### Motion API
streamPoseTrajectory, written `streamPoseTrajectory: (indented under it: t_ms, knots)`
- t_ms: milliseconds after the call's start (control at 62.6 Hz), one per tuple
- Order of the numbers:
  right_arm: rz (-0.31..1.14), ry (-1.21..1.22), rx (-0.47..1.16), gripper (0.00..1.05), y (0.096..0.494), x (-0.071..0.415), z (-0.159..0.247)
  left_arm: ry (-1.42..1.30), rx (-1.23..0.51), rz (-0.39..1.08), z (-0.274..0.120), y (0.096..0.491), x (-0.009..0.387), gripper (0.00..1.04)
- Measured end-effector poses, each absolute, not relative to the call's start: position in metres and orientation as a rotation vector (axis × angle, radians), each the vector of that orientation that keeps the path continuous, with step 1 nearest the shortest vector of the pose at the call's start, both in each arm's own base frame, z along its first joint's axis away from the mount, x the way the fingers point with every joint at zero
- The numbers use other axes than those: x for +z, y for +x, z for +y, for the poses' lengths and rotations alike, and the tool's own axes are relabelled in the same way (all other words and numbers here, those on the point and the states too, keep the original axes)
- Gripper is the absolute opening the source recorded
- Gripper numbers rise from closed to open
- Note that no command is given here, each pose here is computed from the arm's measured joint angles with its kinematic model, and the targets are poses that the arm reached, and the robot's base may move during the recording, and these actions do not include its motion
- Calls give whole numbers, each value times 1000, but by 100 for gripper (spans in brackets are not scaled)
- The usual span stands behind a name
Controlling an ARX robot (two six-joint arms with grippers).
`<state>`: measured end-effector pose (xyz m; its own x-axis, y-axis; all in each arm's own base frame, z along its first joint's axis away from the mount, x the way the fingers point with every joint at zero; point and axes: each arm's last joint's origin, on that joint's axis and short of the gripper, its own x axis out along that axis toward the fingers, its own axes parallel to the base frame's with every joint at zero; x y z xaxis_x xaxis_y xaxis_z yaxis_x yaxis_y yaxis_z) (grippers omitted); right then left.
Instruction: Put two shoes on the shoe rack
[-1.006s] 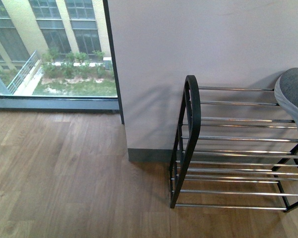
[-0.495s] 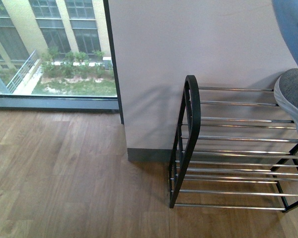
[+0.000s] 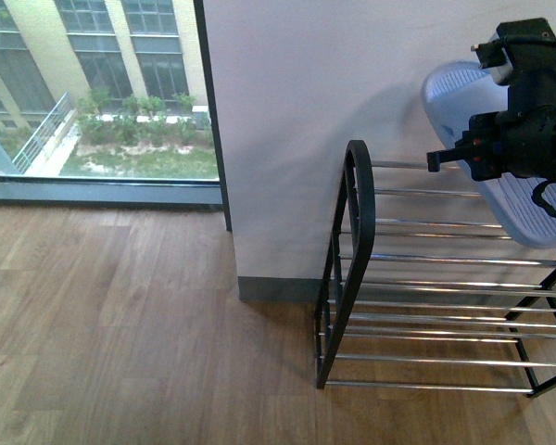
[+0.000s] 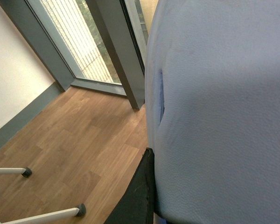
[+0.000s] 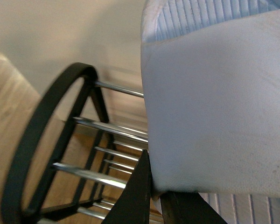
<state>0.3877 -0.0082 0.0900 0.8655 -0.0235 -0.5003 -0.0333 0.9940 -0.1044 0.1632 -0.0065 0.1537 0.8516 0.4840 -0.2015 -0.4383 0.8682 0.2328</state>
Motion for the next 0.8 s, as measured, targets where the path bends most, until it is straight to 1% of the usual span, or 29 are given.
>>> streamPoseTrajectory:
  t_ms: [208, 383, 623, 799]
  knots:
    - [541, -144, -70, 2, 408, 67, -27, 181, 488, 259, -7, 163, 154, 2]
    - [561, -196, -80, 2, 414, 52, -39, 181, 488, 259, -6, 163, 154, 2]
    - [646, -202, -91, 2, 407, 31, -49, 181, 488, 259, -6, 163, 154, 2]
    - [688, -127, -24, 2, 396, 28, -37, 181, 488, 259, -6, 163, 154, 2]
